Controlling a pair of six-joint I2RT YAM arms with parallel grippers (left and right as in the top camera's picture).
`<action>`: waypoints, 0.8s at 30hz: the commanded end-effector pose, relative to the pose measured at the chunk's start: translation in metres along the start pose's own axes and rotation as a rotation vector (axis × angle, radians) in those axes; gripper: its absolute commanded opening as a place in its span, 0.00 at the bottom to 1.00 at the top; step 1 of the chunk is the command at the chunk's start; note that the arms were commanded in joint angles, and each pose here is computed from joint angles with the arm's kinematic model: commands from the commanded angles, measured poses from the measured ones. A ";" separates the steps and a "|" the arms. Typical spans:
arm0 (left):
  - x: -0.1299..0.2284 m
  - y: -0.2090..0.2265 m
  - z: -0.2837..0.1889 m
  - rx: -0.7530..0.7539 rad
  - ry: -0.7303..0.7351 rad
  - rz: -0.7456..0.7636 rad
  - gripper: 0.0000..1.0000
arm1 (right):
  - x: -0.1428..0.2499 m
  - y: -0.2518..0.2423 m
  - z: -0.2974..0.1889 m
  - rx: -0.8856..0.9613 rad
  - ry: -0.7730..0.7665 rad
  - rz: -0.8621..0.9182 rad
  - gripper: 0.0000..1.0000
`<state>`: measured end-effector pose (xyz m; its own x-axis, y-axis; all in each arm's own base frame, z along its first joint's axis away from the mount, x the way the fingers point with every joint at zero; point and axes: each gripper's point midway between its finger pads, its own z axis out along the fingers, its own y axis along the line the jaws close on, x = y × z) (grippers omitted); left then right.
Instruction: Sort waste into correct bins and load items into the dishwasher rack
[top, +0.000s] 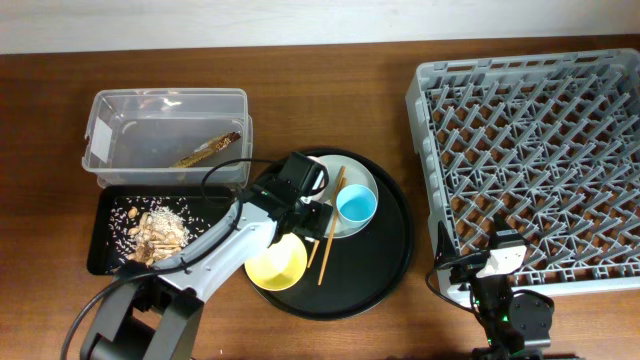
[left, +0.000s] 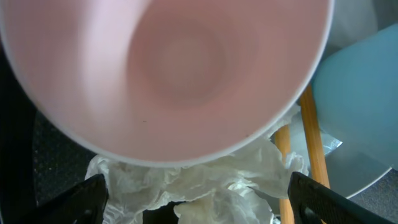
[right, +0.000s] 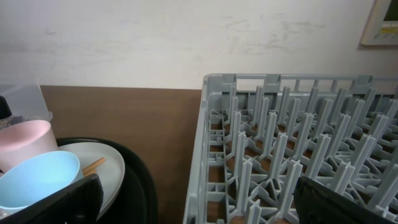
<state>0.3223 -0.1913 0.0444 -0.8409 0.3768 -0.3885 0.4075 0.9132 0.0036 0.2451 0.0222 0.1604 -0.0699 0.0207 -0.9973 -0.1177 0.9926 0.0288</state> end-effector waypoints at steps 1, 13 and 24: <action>0.001 -0.010 0.003 0.017 0.010 0.035 0.89 | 0.002 0.000 0.000 -0.001 0.002 0.002 0.99; 0.014 0.000 0.018 -0.042 0.059 0.042 0.40 | 0.002 0.000 0.000 -0.001 0.002 0.002 0.98; 0.000 0.001 -0.028 -0.031 -0.026 0.034 0.00 | 0.002 0.000 0.000 -0.001 0.002 0.002 0.99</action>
<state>0.3138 -0.1862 0.0452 -0.8355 0.4130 -0.3624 0.4239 0.9041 0.0529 0.2451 0.0221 0.1604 -0.0699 0.0207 -0.9973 -0.1174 0.9927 0.0288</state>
